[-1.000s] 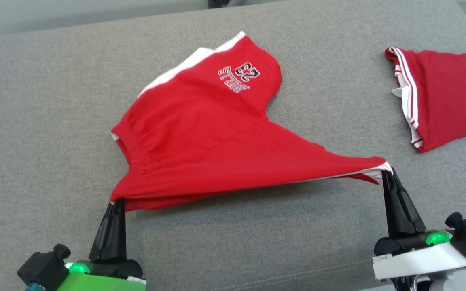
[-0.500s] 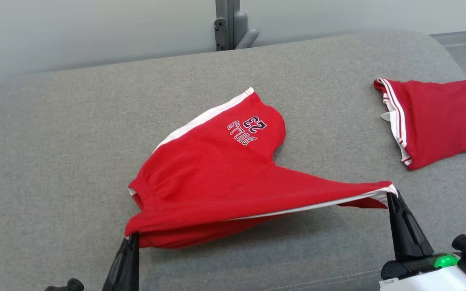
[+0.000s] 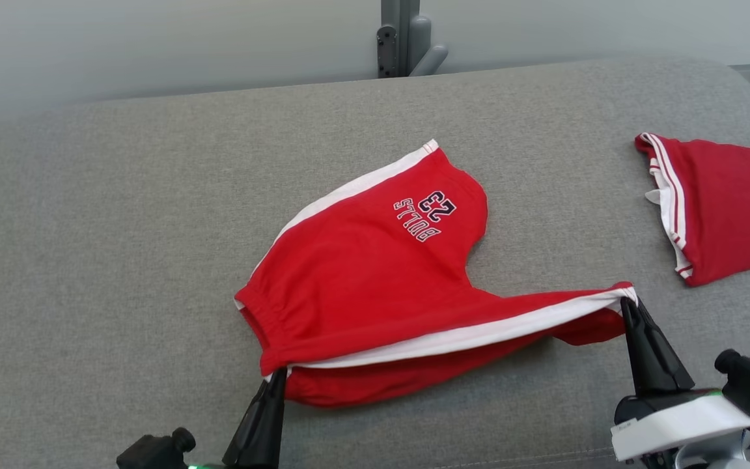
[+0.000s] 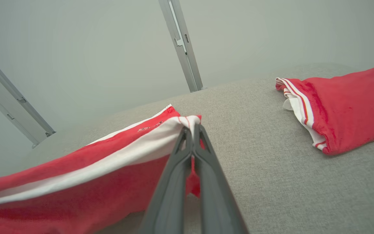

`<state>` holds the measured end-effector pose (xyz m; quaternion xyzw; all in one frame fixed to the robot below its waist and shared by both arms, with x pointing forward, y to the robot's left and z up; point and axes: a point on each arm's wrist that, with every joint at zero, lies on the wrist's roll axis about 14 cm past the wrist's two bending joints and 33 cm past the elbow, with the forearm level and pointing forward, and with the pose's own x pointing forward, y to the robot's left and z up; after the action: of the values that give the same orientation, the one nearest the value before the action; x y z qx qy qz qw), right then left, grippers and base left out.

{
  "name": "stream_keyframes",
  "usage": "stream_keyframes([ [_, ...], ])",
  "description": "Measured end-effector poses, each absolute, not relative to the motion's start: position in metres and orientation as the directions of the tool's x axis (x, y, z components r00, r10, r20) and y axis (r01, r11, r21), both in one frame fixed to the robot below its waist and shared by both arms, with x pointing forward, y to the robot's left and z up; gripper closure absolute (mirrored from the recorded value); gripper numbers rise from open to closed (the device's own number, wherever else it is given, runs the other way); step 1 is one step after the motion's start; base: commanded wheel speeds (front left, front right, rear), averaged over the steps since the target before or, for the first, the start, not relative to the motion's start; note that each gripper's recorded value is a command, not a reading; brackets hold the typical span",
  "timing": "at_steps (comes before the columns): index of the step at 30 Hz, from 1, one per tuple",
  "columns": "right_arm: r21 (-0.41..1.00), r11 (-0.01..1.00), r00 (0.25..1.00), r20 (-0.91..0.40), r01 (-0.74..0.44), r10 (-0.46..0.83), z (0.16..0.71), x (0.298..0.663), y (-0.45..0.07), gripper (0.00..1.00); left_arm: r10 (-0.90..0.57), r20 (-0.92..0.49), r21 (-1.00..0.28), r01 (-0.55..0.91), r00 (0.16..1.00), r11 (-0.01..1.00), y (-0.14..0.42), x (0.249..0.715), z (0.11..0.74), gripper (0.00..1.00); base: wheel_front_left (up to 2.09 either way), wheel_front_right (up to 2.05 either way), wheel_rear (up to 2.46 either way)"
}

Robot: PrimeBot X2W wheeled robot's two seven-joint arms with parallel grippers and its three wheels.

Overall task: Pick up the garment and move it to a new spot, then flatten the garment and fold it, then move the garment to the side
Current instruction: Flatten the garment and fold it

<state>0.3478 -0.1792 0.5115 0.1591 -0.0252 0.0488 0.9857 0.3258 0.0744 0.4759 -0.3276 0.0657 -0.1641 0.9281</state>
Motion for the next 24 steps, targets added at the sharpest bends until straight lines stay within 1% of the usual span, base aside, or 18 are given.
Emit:
stream_keyframes([
  [9,0.244,0.952,0.983,0.042,-0.184,0.179,0.51,0.402,-0.168,1.0,-0.365,0.019,-0.672,0.282,0.931,0.685,0.065,0.355,0.488,1.0,0.0,0.0,0.0],
  [16,0.163,0.948,0.961,-0.001,-0.271,0.275,0.508,0.454,-0.15,1.0,-0.295,-0.046,-0.685,0.185,0.954,0.705,0.081,0.386,0.47,1.0,0.0,0.0,0.0],
  [20,0.12,0.936,0.942,-0.03,-0.33,0.335,0.507,0.485,-0.133,1.0,-0.24,-0.079,-0.706,0.115,0.968,0.698,0.092,0.405,0.462,1.0,0.0,0.0,0.0],
  [24,0.091,0.923,0.922,-0.079,-0.373,0.38,0.502,0.513,-0.118,1.0,-0.215,-0.13,-0.705,0.062,0.968,0.707,0.099,0.421,0.451,1.0,0.0,0.0,0.0],
])
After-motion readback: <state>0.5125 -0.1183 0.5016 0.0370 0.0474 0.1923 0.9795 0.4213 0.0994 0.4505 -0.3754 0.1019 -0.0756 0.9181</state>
